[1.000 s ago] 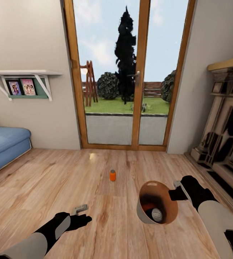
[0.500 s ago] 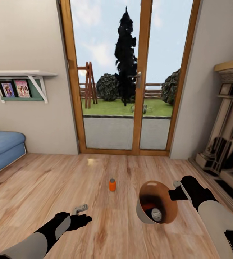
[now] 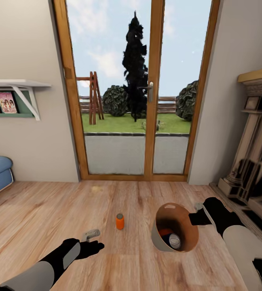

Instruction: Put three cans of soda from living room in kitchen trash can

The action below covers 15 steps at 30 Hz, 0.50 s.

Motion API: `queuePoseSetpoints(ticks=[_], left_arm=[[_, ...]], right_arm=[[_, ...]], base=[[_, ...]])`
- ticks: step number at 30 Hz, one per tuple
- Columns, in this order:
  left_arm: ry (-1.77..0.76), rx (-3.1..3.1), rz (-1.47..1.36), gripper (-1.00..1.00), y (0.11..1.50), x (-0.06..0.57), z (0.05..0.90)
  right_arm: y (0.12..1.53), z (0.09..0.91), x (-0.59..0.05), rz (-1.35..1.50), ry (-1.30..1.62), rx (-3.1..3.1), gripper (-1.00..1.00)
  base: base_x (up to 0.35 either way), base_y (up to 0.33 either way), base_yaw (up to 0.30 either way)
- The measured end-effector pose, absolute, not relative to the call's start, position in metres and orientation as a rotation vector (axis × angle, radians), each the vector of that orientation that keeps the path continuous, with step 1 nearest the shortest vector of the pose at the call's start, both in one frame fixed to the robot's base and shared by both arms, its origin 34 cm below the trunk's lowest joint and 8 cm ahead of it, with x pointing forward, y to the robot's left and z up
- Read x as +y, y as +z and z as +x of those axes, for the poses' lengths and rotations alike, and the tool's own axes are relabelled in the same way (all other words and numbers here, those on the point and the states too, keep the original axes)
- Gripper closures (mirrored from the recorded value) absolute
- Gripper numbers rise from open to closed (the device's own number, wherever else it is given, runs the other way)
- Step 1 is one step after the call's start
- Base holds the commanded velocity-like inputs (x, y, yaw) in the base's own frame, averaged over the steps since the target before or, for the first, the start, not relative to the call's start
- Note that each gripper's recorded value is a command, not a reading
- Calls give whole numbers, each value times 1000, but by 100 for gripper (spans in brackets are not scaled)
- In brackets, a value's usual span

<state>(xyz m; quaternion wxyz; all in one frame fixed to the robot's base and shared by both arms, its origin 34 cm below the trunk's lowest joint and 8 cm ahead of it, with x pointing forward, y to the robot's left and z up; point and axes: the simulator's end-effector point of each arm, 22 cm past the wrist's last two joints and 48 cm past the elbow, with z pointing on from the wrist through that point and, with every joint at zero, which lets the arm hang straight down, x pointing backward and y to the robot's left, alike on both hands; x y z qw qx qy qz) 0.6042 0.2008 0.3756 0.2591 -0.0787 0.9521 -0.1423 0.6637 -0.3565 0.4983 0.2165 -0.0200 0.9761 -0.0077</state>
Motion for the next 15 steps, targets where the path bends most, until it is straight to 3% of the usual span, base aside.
queuePoseSetpoints(ticks=[15], left_arm=[[-388, 2566, -210, -100, 383, 199, 607]], right_arm=[[507, 664, -357, -60, -27, 2690, 100]], base=[[329, -173, -113]])
